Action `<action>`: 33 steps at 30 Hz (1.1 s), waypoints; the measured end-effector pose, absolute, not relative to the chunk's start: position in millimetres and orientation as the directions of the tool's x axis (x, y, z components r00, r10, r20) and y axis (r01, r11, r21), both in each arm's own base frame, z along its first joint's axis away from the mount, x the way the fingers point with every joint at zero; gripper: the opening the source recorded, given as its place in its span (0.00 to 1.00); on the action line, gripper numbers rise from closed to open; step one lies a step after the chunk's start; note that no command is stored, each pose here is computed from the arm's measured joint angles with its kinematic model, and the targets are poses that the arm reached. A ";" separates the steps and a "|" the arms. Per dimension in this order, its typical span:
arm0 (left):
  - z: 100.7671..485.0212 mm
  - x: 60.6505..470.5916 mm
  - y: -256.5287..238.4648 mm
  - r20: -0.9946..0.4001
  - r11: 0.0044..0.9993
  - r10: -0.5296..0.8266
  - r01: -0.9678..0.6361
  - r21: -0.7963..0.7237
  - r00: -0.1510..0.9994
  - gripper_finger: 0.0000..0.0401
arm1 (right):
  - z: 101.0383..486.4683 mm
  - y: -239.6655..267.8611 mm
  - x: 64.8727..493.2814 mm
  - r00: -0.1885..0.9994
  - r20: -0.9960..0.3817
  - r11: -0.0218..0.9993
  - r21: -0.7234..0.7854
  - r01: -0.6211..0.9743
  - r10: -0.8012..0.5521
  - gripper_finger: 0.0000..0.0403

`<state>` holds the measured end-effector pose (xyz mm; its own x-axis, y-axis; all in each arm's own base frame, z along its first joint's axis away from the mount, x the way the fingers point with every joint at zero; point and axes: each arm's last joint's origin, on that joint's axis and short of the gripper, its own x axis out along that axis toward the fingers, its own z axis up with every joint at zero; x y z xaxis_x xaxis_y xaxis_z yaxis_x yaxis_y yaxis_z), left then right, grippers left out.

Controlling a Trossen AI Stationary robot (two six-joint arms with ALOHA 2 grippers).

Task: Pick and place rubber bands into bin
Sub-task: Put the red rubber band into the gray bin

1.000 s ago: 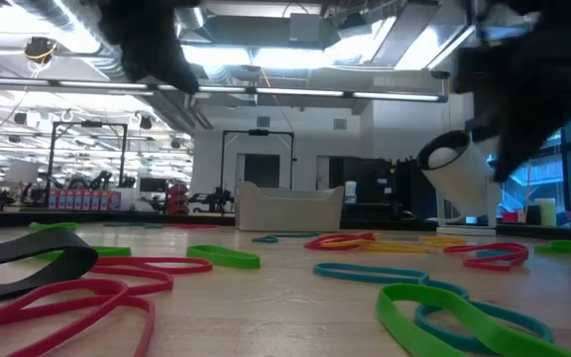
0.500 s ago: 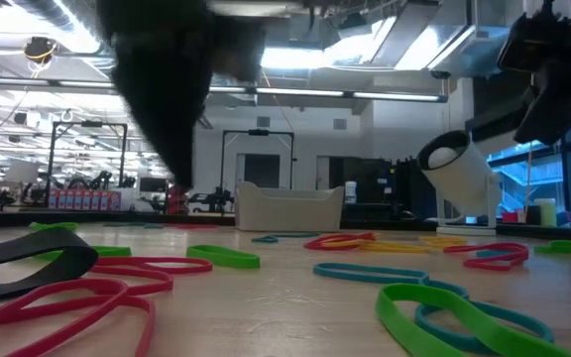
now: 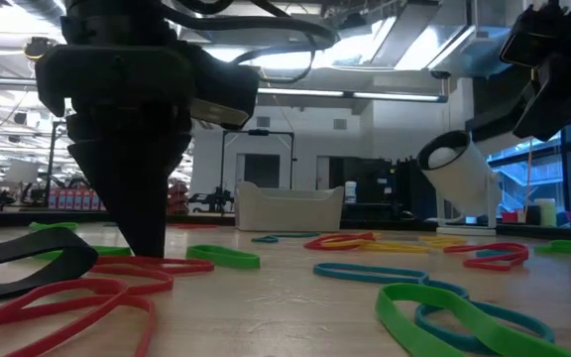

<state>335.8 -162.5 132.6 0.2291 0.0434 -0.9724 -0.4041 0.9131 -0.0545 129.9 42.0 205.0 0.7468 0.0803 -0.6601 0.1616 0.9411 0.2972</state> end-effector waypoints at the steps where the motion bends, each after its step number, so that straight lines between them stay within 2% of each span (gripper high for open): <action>1: 132.3 335.2 -163.7 -0.972 0.912 0.046 -0.406 -0.053 0.230 0.27 | 205.0 42.0 129.9 0.747 -0.660 0.941 0.297 0.161 0.080 0.01; 6: 132.6 333.1 -167.7 -0.970 0.893 0.058 -0.446 -0.056 0.237 0.16 | 204.9 42.0 129.9 0.747 -0.660 0.942 0.295 0.160 0.080 0.02; 10: 140.8 336.2 -170.6 -0.967 0.883 0.093 -0.468 -0.030 0.238 0.13 | 204.9 42.0 130.0 0.747 -0.660 0.942 0.295 0.160 0.080 0.03; 15: 157.4 345.3 -176.1 -0.959 0.914 0.070 -0.403 -0.048 0.274 0.16 | 204.9 42.0 130.0 0.747 -0.660 0.942 0.295 0.160 0.080 0.03; 23: 161.7 345.9 -180.0 -0.958 0.919 0.067 -0.391 -0.050 0.280 0.23 | 204.9 42.0 130.0 0.746 -0.661 0.941 0.298 0.164 0.079 0.03; 33: 125.9 346.1 -188.3 -0.975 0.930 0.114 -0.365 0.038 0.190 0.26 | 205.0 42.0 130.1 0.747 -0.660 0.940 0.300 0.165 0.079 0.03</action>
<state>346.1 -188.3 125.9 0.1896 0.1141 -0.9752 -0.3653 0.9301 0.0378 130.1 42.0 205.0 0.7472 0.0792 -0.6599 0.1649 0.9397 0.2995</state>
